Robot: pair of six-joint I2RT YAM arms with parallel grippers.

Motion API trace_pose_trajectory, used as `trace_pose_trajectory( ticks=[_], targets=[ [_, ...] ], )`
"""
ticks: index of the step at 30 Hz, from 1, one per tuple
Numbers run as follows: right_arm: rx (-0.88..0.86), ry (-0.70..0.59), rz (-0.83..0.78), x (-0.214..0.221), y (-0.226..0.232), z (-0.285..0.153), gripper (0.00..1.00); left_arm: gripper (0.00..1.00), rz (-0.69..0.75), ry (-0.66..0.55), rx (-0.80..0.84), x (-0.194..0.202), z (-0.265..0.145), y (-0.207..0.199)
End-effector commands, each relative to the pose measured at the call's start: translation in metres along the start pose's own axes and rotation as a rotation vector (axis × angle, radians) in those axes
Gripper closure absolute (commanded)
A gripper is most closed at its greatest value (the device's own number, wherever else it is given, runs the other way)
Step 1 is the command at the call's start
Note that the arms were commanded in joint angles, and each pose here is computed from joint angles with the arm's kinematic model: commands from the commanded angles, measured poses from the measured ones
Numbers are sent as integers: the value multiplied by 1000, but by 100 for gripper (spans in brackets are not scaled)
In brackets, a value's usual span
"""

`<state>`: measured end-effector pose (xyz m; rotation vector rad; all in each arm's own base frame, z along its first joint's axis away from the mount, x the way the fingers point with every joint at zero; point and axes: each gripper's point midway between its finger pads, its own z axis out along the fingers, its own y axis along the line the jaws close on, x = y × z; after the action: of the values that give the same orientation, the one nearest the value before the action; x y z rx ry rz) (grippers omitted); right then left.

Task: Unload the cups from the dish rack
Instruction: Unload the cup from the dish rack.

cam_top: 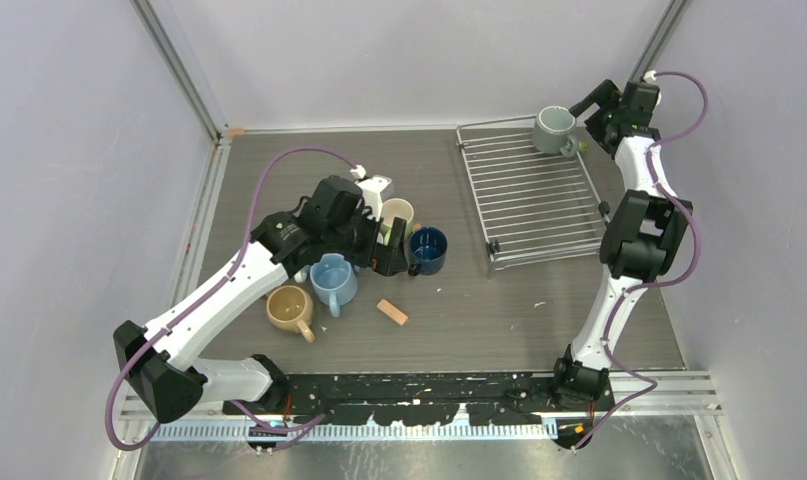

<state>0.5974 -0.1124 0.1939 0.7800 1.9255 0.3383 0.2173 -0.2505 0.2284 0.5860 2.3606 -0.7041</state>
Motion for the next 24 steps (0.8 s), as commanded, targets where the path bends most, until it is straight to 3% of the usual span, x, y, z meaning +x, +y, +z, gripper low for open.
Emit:
trace_pose_trajectory(
  ticks=[1,11,24],
  targets=[
    [-155,-70,30,-31,34,5,0,0,18,-43,38,-9,-2,-5],
    [-191,-22,95,-9,33,18,0,0,13,-43,40,-8,0,-4],
    [-152,-1,62,-2,29,24,0,0,7,-39,52,-5,1,-5]
  ],
)
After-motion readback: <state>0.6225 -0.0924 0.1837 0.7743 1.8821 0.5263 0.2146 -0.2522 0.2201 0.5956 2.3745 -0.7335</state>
